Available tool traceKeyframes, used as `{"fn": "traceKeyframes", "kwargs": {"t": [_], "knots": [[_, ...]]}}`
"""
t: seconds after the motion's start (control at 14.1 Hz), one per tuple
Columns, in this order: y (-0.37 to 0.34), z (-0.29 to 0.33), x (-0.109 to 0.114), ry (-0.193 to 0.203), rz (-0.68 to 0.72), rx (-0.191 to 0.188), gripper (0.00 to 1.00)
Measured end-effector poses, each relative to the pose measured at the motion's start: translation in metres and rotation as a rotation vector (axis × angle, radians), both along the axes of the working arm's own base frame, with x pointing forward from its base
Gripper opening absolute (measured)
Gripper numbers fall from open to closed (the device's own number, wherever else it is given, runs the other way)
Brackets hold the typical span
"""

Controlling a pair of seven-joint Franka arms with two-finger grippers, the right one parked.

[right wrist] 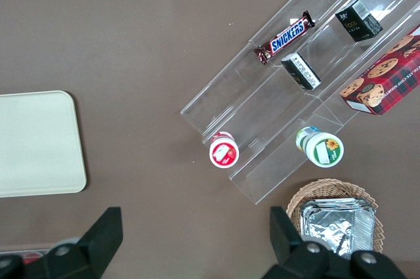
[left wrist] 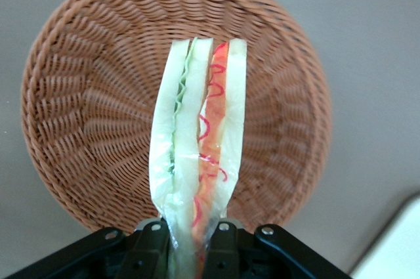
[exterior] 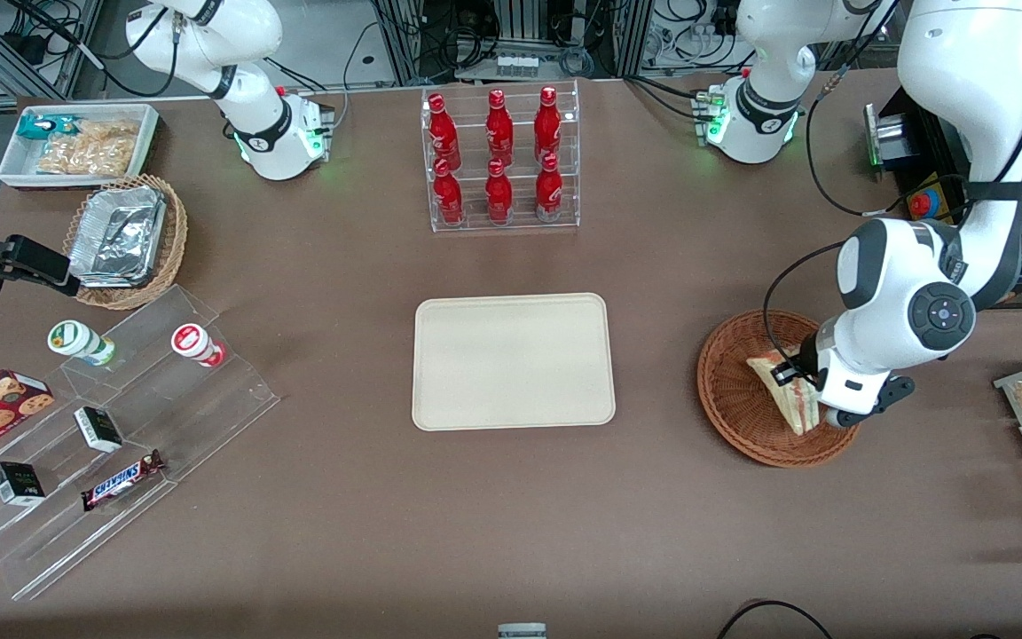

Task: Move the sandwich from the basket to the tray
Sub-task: 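Lower the left gripper and close it on the sandwich's upright edge, then lift the sandwich and carry it with the left gripper over the tray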

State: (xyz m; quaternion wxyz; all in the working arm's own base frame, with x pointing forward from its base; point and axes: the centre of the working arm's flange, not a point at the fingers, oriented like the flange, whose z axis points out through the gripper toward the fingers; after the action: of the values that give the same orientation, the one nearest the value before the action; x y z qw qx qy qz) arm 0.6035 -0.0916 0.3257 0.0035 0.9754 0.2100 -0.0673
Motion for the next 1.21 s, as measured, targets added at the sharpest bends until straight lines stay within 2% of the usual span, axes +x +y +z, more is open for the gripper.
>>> {"fn": "traceKeyframes", "kwargs": {"t": [0.21,0.5,0.85,1.21], "knots": [[-0.067,0.011,-0.013,0.0,-0.112,-0.012,0.15],[-0.172,0.02,-0.043,-0.013,-0.238,-0.031,0.15],[-0.292,0.002,-0.079,0.007,-0.298,-0.055,0.15],[-0.391,-0.036,-0.11,0.038,-0.28,-0.07,0.15]]}}
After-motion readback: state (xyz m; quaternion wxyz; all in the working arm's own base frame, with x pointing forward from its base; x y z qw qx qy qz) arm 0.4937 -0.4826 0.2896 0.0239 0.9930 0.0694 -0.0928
